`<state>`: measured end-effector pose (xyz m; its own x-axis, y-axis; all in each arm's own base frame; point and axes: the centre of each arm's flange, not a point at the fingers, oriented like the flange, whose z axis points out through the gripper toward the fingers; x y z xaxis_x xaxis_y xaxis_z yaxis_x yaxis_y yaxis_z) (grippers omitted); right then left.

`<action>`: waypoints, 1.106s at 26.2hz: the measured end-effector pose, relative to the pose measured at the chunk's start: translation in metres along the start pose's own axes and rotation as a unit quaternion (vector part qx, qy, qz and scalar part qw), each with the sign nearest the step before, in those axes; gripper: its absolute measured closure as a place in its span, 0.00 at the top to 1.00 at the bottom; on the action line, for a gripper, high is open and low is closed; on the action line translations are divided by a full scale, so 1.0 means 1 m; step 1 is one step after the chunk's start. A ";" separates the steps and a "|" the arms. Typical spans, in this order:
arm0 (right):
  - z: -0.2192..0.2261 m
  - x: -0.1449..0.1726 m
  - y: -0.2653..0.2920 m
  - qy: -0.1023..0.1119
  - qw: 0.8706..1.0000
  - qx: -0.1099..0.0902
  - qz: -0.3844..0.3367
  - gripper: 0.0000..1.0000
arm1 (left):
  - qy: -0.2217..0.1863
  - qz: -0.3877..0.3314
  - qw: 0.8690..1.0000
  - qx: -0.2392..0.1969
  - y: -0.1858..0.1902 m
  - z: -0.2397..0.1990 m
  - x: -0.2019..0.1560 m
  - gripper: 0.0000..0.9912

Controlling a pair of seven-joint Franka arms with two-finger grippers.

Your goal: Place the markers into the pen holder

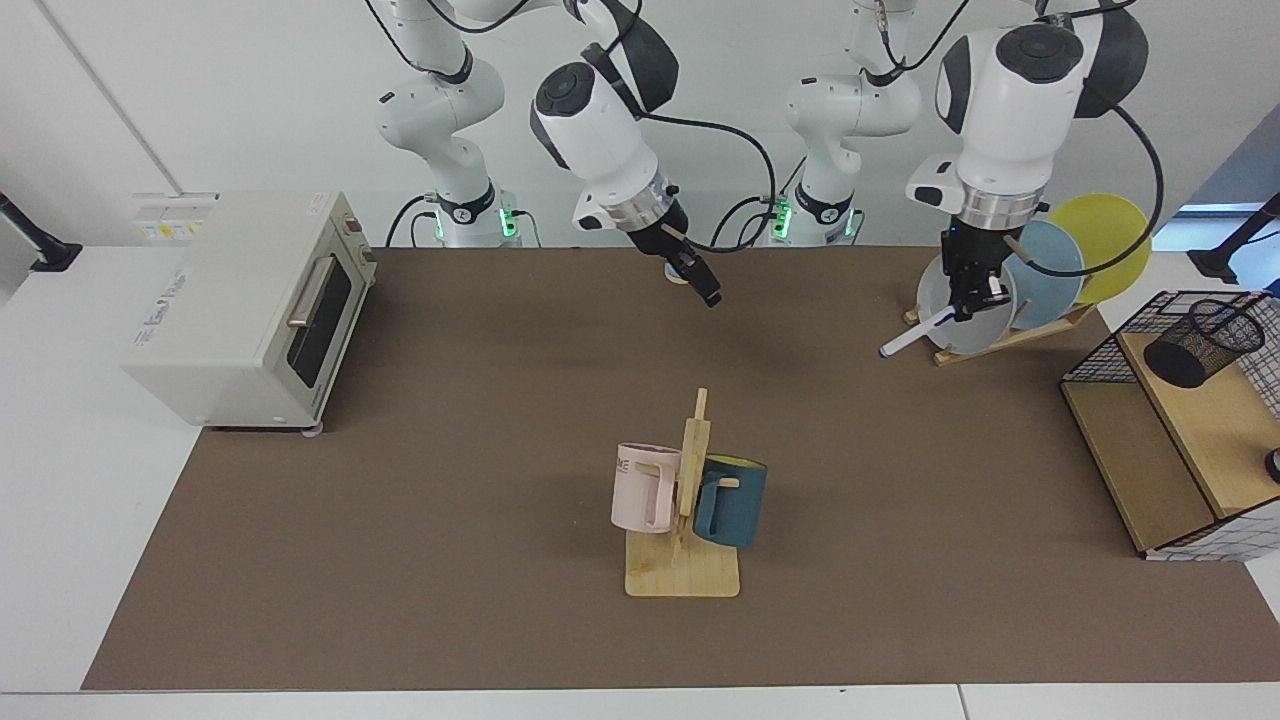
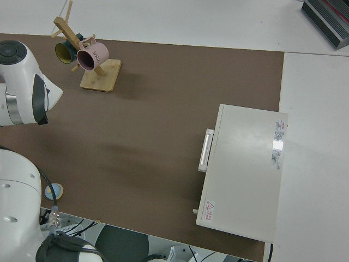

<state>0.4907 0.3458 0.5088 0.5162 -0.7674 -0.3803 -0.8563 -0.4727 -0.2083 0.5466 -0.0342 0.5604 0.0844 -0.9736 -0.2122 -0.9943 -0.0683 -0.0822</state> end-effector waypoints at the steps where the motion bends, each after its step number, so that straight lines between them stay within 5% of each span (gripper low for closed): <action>1: -0.010 0.008 0.004 0.006 1.000 -0.010 -0.019 1.00 | -0.004 -0.010 1.000 -0.002 -0.002 0.003 -0.013 0.17; 6: -0.067 0.061 0.029 0.033 0.991 -0.053 -0.119 1.00 | -0.039 -0.042 0.998 -0.003 -0.007 0.013 -0.083 0.17; 12: -0.124 0.121 0.060 0.071 0.965 -0.095 -0.233 1.00 | -0.099 -0.037 0.994 0.017 -0.010 -0.006 -0.147 0.17; 22: -0.167 0.182 0.084 0.120 0.888 -0.157 -0.415 1.00 | -0.140 -0.023 0.990 0.028 -0.007 -0.020 -0.219 0.17; 29: -0.185 0.196 0.086 0.155 0.829 -0.211 -0.494 1.00 | -0.208 -0.003 0.977 0.053 -0.011 -0.027 -0.238 0.17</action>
<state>0.5220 0.0744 0.5832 0.9978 0.0415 0.0522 0.0373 -0.9962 0.0788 0.5358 0.1924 0.6384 0.1322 -0.7992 -0.5864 -0.9831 -0.0302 -0.1804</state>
